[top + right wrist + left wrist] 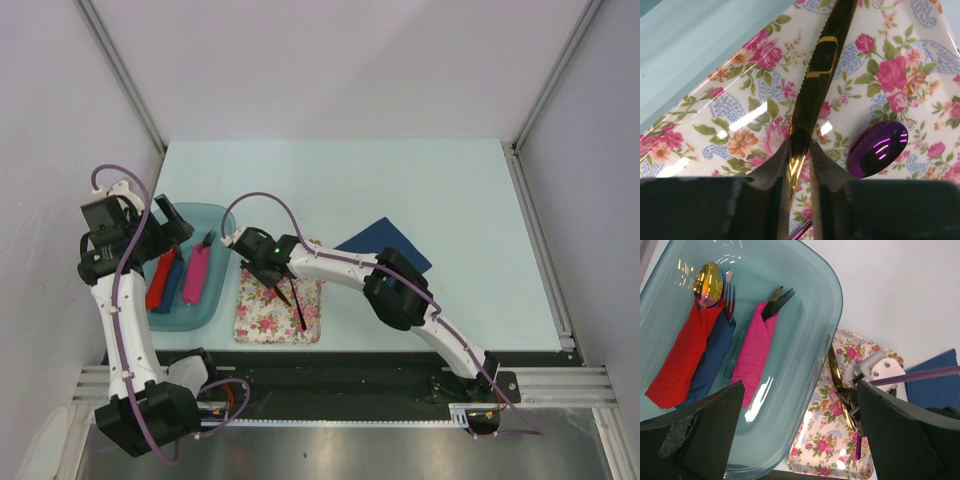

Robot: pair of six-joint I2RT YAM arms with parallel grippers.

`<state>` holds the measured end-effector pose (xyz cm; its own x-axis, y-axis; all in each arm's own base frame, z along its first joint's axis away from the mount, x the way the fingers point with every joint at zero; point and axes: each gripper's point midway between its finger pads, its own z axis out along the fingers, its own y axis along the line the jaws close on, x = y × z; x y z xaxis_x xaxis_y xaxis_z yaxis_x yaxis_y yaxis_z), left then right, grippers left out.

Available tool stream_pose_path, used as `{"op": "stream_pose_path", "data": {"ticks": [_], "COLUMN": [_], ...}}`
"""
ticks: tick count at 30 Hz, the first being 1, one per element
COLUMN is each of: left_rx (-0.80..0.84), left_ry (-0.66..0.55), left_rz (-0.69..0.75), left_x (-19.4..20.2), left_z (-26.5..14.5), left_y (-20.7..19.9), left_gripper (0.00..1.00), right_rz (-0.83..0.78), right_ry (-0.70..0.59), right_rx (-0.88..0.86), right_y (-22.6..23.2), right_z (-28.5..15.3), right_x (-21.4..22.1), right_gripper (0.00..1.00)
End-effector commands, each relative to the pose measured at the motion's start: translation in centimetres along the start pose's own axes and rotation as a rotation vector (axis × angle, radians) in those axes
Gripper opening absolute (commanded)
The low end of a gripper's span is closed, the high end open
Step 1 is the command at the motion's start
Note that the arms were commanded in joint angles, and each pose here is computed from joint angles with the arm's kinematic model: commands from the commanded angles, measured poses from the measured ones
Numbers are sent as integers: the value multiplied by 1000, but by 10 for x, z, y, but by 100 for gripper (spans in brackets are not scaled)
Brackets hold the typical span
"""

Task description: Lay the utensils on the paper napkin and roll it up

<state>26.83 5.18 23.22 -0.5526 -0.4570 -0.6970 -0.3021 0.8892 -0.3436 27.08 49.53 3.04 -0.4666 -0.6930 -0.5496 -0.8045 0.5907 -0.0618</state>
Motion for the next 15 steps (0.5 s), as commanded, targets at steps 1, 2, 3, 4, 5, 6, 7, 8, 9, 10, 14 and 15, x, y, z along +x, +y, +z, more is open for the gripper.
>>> {"op": "stream_pose_path", "data": {"ticks": [1, 2, 3, 4, 5, 6, 7, 8, 9, 10, 14, 15], "left_rx": [-5, -8, -9, -7, -6, -5, -5, -4, -5, -5, -6, -6], "left_ry": [-77, -77, -79, -80, -79, -81, -76, -76, -73, -73, -78, -78], "left_rz": [2, 1, 1, 1, 1, -1, -1, -1, -4, -3, -4, -6], "left_x": [-24, -24, -24, -25, -25, -25, -25, -25, -25, -25, -27, -27], "left_z": [-8, -8, -8, -9, -9, -9, -8, -8, -8, -8, -8, -8], "left_y": [-2, -1, -1, -2, -2, -2, -2, -2, -2, -2, -2, -2], "left_gripper": [100, 100, 100, 100, 100, 100, 100, 100, 100, 100, 100, 100], "right_rz": [-6, -2, 3, 11, 25, 39, 49, 72, 84, 94, 137, 150], "right_ry": [126, 116, 106, 93, 79, 57, 46, 31, 8, -8, -52, -62], "right_rx": [14, 11, 9, 2, -3, -5, -5, -3, -6, -7, -22, -26], "right_y": [4, 5, 4, 5, 3, 3, 1, -2, -3, -4, -6, -6], "right_z": [11, 6, 3, -1, -6, -15, -19, -25, -34, -40, -61, -65], "right_x": [40, 35, 31, 26, 19, 10, 6, 0, -9, -14, -28, -31], "right_gripper": [11, 3, 2, 0, 0, 0, 0, 0, 0, 0, 0, 0]}}
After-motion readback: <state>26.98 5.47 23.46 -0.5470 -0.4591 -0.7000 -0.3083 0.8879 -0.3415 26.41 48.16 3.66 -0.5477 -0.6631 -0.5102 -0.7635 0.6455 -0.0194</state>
